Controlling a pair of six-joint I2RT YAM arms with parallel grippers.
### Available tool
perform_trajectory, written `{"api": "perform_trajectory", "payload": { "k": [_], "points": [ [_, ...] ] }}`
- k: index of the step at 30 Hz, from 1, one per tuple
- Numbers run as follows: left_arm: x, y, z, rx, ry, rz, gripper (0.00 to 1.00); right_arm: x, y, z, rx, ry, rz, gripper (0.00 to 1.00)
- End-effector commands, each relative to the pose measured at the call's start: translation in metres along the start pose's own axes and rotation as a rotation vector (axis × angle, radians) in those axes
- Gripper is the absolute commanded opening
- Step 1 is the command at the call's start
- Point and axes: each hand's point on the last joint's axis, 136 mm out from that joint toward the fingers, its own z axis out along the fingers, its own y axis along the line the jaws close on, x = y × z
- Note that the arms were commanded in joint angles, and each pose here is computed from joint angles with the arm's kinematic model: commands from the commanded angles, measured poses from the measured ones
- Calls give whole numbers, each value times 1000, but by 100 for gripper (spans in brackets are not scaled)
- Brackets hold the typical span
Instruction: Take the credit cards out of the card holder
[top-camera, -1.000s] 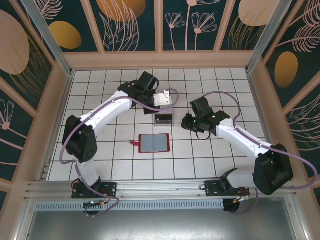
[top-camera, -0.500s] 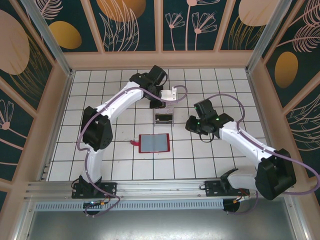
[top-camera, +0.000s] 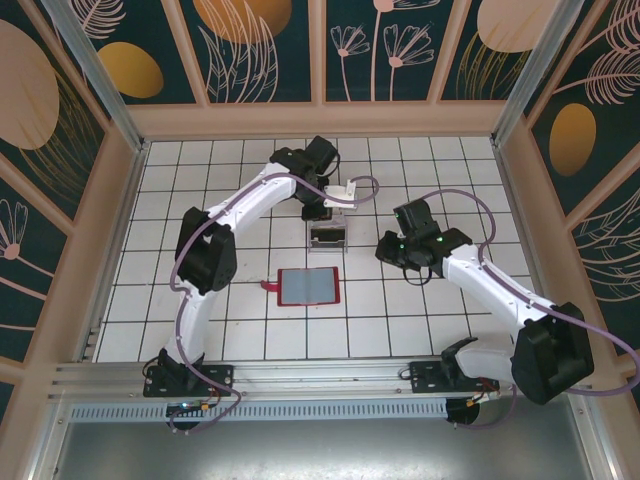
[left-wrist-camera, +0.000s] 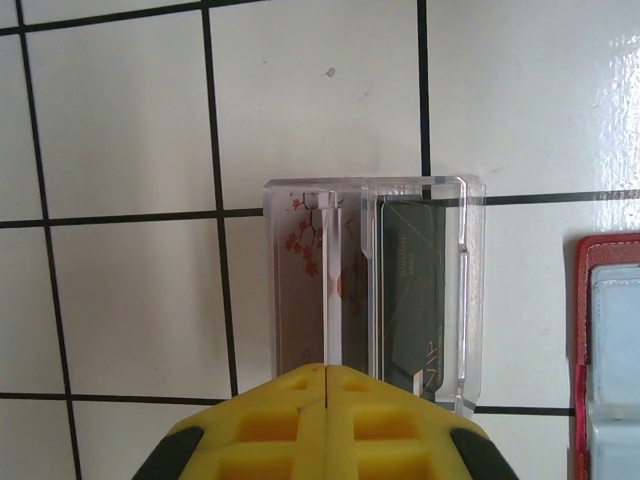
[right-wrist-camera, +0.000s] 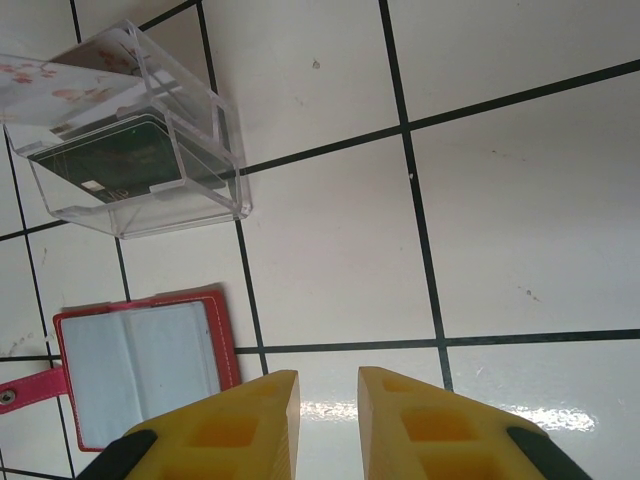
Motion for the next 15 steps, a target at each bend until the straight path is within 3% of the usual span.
{"api": "perform_trajectory", "payload": {
  "k": [1, 9, 12, 15],
  "points": [
    [10, -8, 11, 53, 43, 4, 0, 5, -10, -2, 21, 8, 13, 23],
    [14, -7, 23, 71, 68, -10, 1, 6, -13, -1, 21, 15, 20, 23],
    [12, 0, 21, 43, 73, -19, 15, 6, -13, 0, 20, 16, 22, 23],
    [6, 8, 15, 8, 60, -18, 20, 6, -12, 1, 17, 19, 24, 24]
  ]
}}
